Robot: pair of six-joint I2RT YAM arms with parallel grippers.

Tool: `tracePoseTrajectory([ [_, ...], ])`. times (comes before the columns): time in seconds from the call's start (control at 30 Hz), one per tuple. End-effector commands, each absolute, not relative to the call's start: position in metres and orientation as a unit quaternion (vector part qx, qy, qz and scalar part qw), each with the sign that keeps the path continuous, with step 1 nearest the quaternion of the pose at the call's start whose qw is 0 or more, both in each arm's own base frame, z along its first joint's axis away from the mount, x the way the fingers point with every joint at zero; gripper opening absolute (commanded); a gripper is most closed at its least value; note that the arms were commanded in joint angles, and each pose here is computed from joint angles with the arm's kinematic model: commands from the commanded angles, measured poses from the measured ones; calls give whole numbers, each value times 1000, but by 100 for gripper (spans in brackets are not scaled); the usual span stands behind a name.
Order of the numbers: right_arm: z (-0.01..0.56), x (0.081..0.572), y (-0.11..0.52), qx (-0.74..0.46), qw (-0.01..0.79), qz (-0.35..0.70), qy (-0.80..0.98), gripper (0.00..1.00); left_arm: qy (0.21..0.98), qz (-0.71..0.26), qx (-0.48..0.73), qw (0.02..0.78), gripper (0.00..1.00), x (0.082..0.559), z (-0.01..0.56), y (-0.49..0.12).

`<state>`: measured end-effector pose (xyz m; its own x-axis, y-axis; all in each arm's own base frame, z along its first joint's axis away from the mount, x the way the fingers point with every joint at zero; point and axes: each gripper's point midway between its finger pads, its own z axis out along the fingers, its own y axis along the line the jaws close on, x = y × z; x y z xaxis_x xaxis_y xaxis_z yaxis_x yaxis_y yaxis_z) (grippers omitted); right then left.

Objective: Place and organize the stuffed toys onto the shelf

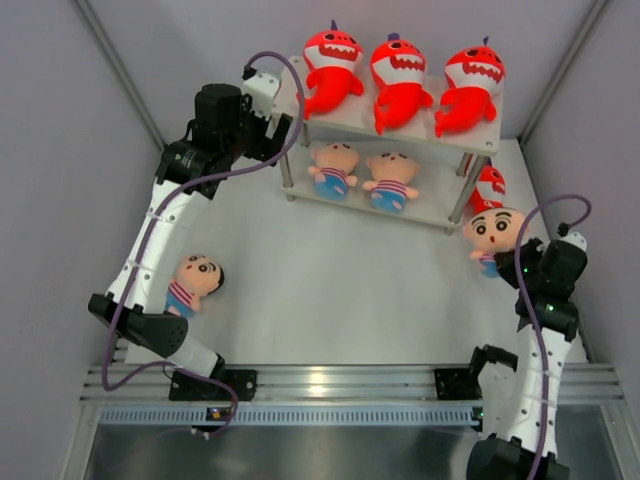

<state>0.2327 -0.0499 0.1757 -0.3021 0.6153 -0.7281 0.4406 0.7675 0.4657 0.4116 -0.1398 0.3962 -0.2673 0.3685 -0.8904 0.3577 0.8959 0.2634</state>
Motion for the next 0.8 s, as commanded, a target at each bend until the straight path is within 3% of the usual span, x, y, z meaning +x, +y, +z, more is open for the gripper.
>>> tracePoseTrajectory([
  [0.0, 195, 246, -19, 314, 476, 163, 805, 0, 776, 43, 209, 593, 98, 408, 428, -120],
  [0.17, 232, 256, 33, 216, 535, 188, 795, 0, 781, 94, 189, 588, 98, 404, 427, -97],
  [0.33, 203, 266, 101, 155, 489, 229, 827, 0, 794, 181, 166, 556, 98, 402, 410, -64],
  [0.43, 209, 292, 113, 204, 528, 222, 794, 0, 798, 197, 148, 550, 98, 398, 407, -51],
  [0.57, 217, 317, 70, 352, 588, 138, 715, 0, 802, 199, 142, 546, 98, 392, 404, -47],
  [0.77, 196, 358, 93, 346, 570, 103, 738, 0, 802, 209, 141, 542, 98, 392, 403, -43],
])
